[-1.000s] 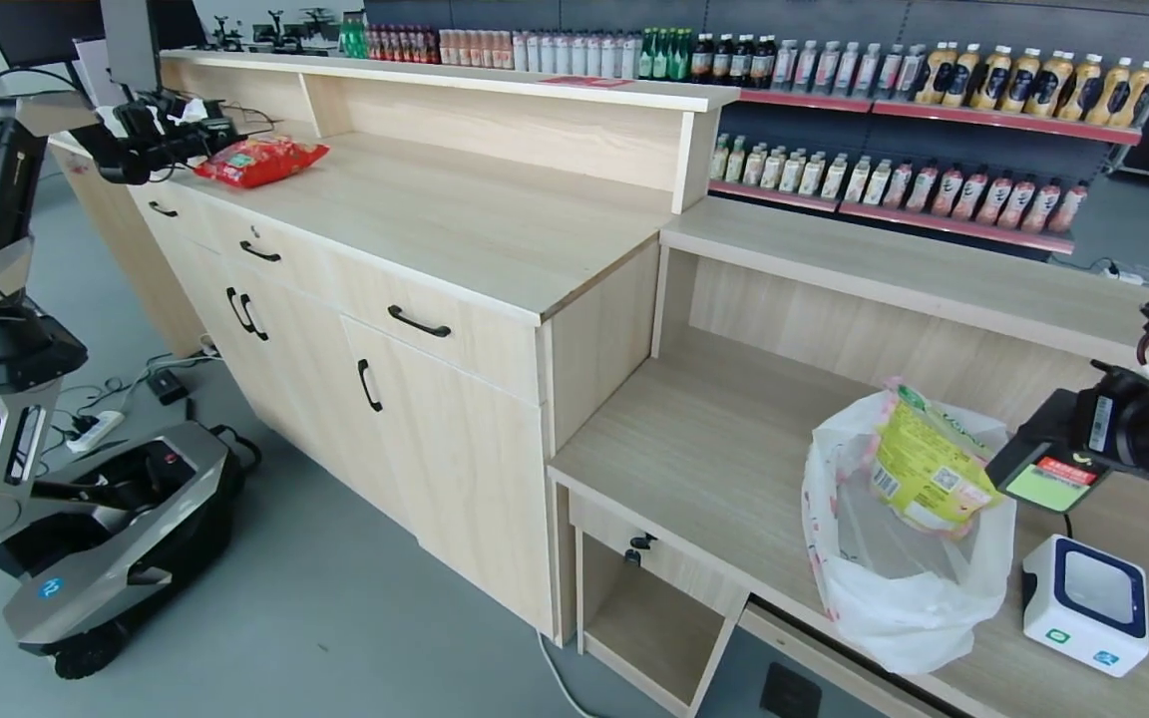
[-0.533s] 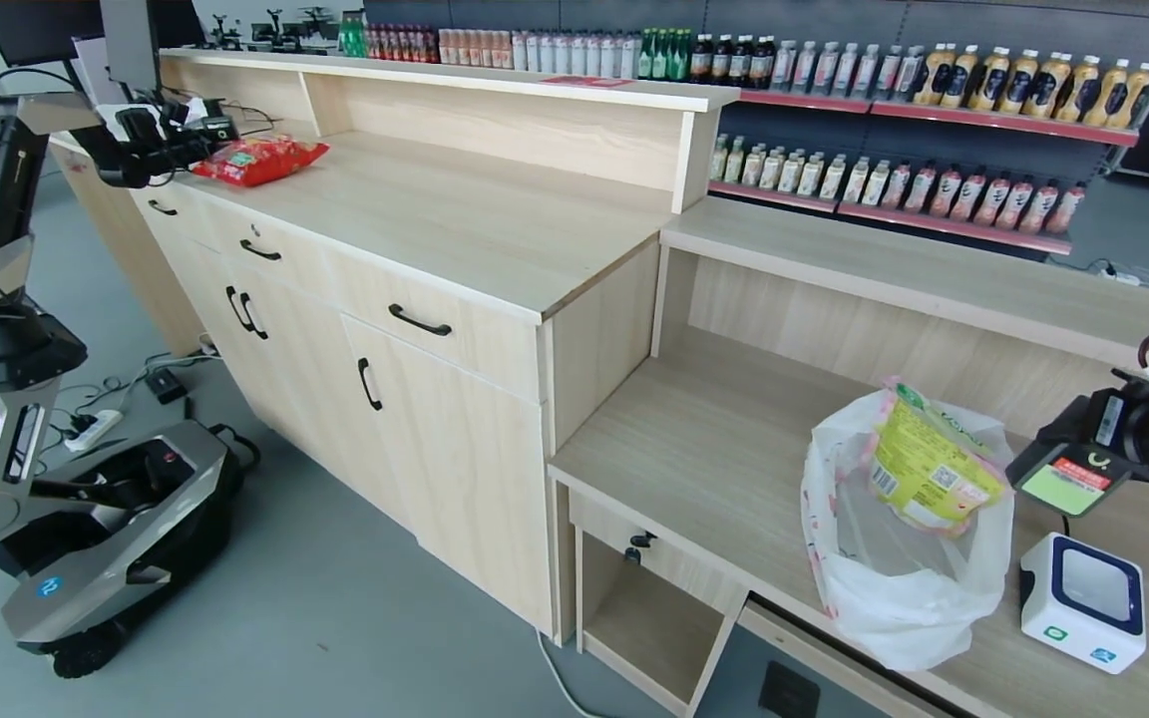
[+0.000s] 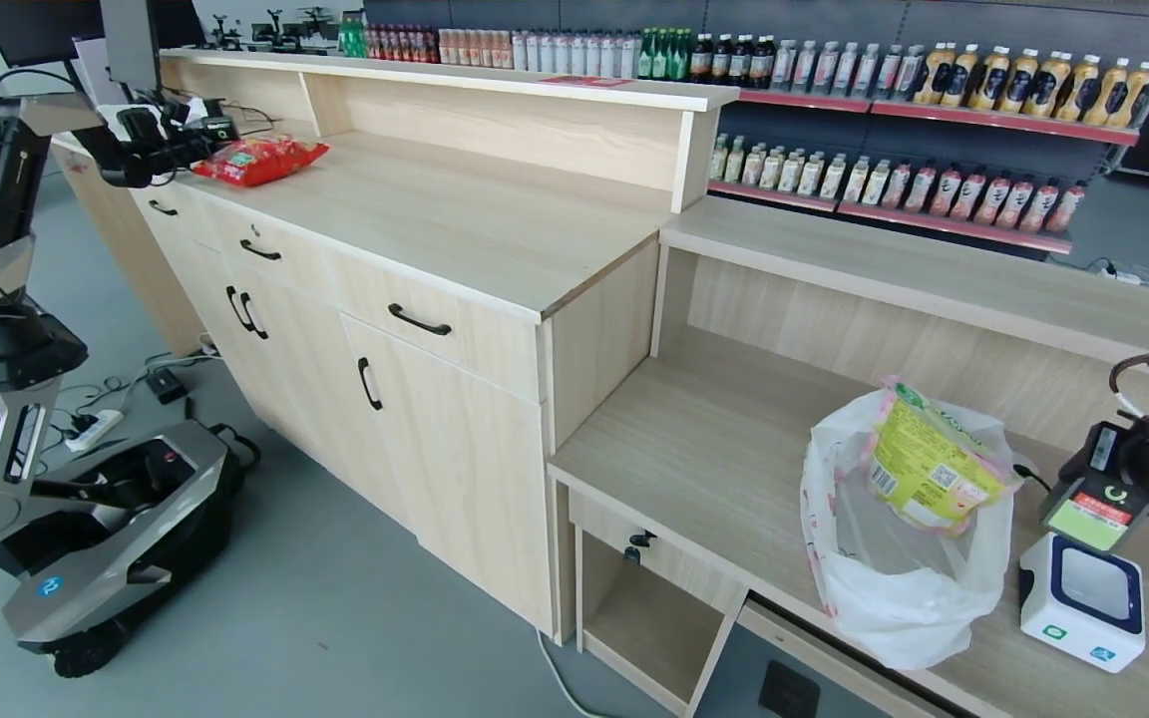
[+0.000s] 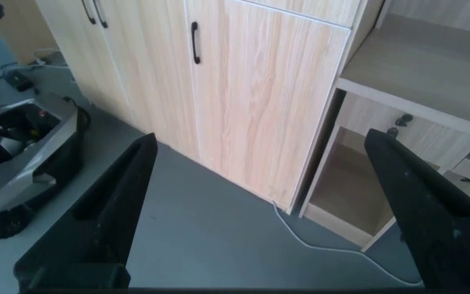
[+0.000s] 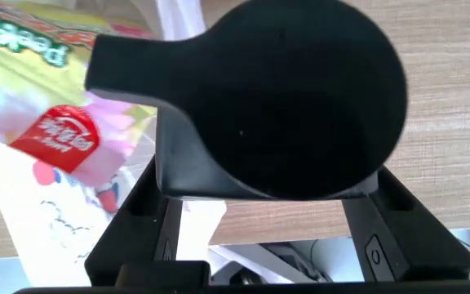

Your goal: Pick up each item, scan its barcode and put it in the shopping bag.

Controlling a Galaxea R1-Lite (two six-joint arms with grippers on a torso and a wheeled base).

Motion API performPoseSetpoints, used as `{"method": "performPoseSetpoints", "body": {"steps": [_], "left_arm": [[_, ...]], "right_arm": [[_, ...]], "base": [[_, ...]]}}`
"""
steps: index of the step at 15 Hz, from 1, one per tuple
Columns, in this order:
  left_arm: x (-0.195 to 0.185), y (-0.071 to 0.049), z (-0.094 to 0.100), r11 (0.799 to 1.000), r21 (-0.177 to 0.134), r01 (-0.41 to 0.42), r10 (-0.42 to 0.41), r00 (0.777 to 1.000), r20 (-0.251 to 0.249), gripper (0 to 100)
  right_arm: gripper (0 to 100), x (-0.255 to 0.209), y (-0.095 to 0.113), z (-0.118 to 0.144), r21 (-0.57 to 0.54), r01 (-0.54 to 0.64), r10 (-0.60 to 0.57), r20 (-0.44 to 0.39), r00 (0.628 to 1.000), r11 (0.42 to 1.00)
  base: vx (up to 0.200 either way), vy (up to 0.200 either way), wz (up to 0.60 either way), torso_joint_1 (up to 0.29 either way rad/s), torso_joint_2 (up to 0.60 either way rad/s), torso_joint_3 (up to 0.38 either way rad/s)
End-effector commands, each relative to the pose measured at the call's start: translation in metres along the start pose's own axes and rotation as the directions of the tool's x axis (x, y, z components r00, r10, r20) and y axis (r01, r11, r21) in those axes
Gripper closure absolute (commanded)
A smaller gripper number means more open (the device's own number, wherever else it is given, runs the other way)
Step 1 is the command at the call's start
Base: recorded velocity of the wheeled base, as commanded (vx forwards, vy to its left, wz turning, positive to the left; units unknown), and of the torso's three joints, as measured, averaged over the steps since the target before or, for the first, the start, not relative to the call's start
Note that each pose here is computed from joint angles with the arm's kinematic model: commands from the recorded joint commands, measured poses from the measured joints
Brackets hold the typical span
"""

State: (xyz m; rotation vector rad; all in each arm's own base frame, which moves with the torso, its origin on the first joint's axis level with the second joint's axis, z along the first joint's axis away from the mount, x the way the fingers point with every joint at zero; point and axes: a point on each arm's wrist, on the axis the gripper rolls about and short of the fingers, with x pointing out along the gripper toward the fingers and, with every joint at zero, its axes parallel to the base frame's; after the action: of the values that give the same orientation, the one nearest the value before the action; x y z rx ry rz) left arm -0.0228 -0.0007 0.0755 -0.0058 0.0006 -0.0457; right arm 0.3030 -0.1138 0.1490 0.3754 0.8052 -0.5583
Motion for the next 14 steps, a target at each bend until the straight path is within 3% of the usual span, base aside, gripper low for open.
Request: {"method": "performPoseSetpoints", "body": {"steps": [1,5,12,14], "left_arm": [[0.0,0.0,0.0,1.0,0.0,0.0,0.0,1.0,-0.001,0],[0.0,0.0,0.0,1.0,0.0,0.0,0.0,1.0,-0.001,0],[0.0,0.0,0.0,1.0,0.0,0.0,0.0,1.0,-0.001,0],[0.0,0.0,0.0,1.0,0.0,0.0,0.0,1.0,-0.001,0]], "right_arm": [[100,0.019,-0.003,-0.015,-0.016,0.067,-0.068,-0.069,0.995,0.998],[100,0.022,-0.01,-0.037,-0.04,0.114,-0.118,-0.134,0.984,0.993],[100,0.026,-0.011,-0.037,-0.038,0.121,-0.125,-0.138,0.983,0.992],[100,0.026,-0.014,-0.036,-0.04,0.182,-0.186,-0.115,0.976,0.982]], "base": [[0.0,0.0,0.0,0.0,0.0,0.0],[0.0,0.0,0.0,0.0,0.0,0.0],[0.0,0.0,0.0,0.0,0.0,0.0],[0.0,0.0,0.0,0.0,0.0,0.0]]}}
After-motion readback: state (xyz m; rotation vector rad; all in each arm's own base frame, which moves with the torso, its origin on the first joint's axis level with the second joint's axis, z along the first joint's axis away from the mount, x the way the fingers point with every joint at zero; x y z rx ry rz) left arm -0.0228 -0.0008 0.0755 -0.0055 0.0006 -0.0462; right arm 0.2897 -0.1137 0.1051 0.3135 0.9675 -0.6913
